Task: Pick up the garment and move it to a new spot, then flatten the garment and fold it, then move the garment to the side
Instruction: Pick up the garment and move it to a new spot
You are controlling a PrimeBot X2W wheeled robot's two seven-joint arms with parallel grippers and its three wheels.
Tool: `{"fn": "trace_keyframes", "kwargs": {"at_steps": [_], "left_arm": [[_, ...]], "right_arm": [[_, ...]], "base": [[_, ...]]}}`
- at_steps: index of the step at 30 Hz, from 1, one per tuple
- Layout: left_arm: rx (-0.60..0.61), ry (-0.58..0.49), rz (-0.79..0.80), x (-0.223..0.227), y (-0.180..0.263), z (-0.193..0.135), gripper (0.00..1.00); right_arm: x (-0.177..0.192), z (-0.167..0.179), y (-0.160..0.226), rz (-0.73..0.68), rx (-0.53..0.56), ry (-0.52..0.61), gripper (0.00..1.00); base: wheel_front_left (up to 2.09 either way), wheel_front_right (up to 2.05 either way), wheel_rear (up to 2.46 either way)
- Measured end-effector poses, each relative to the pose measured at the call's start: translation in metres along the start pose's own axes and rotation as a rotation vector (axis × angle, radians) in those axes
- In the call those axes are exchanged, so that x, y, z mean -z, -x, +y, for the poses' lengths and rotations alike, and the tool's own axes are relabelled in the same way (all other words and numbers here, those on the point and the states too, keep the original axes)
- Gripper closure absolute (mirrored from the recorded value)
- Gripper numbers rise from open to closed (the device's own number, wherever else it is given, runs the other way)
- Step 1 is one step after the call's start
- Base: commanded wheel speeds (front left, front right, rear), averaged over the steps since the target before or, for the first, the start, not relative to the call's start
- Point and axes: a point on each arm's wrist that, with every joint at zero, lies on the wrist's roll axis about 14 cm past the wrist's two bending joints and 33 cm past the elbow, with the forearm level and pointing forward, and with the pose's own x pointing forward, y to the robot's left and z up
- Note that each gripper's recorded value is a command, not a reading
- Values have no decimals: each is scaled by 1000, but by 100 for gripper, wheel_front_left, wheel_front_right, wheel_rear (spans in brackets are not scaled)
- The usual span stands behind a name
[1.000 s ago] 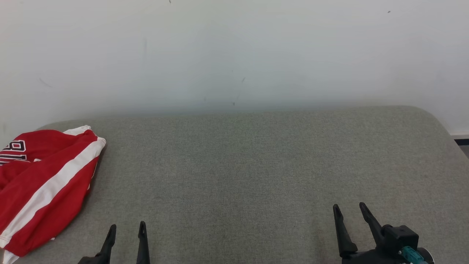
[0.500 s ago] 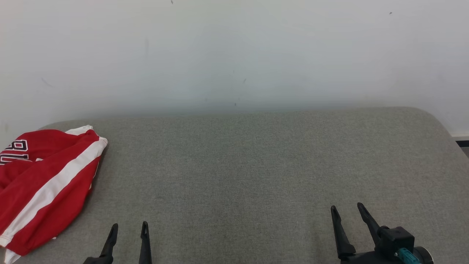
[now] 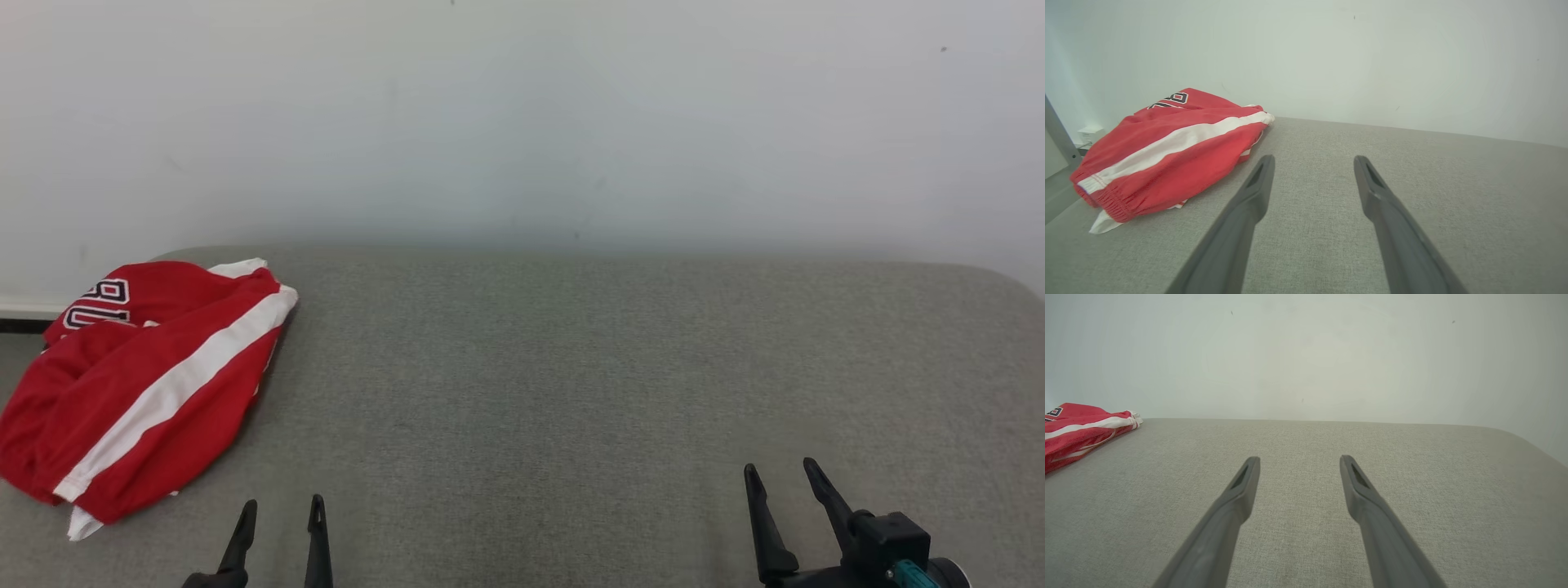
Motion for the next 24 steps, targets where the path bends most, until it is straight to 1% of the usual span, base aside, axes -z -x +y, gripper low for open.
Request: {"fn": "trace_keyframes", "kwargs": {"at_steps": [6,14,20,24], "left_arm": [[-114,-22,7,2,22,39,0],[-294,-50,0,-2,63,98,0],[-418,-57,-15,-7,96,129,0],[-476,-59,-26,-12,111,141,0]], "right_arm": [[3,31,-14,7,-95,-16,0],[7,83,-30,19,-249,-26,0],[4,122,-41,16,-361,-25,0],[2,143,-46,13,-424,-20,0]], "base": [[0,0,0],[0,0,0],[0,0,0],[0,0,0]]}}
